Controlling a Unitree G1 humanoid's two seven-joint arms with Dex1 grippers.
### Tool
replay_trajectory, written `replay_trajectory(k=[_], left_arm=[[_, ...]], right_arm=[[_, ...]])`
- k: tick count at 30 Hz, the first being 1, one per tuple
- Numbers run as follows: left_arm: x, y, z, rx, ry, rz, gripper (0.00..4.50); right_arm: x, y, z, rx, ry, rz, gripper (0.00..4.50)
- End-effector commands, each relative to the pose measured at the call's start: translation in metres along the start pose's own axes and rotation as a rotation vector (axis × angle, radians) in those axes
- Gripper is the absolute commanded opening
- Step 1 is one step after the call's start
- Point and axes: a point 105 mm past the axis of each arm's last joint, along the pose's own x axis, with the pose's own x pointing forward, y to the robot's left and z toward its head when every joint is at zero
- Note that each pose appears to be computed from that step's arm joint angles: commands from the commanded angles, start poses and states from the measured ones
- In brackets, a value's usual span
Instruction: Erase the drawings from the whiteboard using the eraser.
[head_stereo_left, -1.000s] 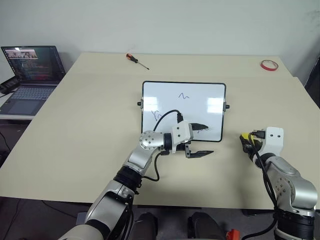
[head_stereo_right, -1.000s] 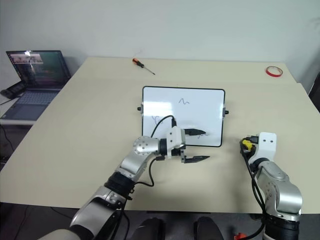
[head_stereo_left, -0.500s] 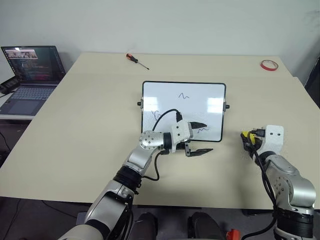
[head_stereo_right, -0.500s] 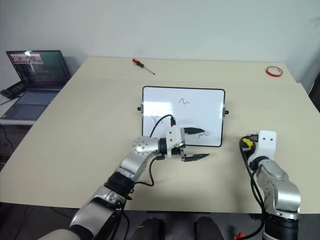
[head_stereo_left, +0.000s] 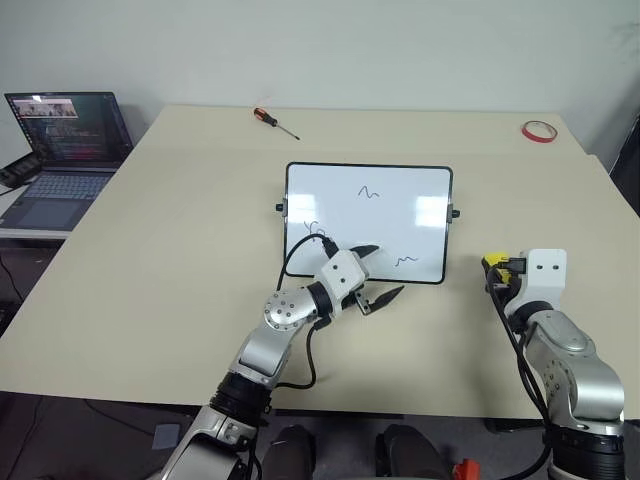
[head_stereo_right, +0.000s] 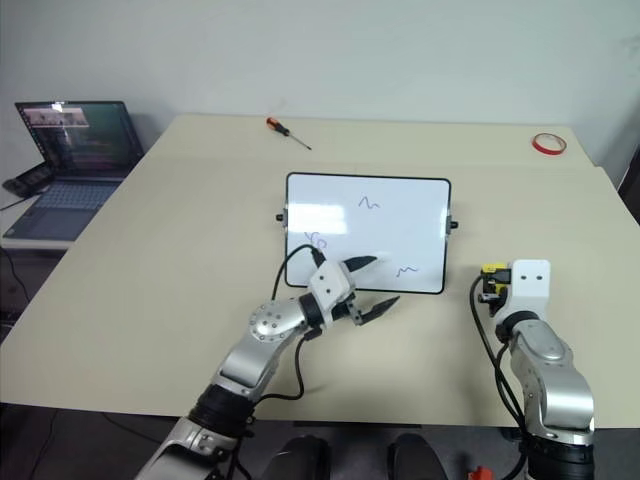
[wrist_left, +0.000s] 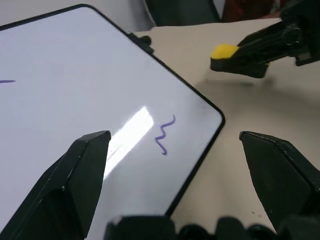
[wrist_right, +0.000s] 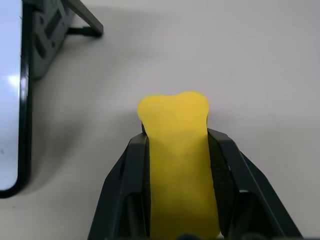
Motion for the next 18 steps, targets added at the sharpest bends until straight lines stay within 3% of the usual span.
replay_trajectory(k=[1,18], left_arm=[[-0.007,0.009,0.001,0.019,0.007,0.068,4.50],[-0.023,-0.004,-0.016,-0.046,0.046,0.124,4.50]], right_arm=[[-0.005,0.011,0.032,-0.054,-0.142,0.031,1.20],[-0.015,0.053,0.088,-0.162,-0.379,0.198,1.20]])
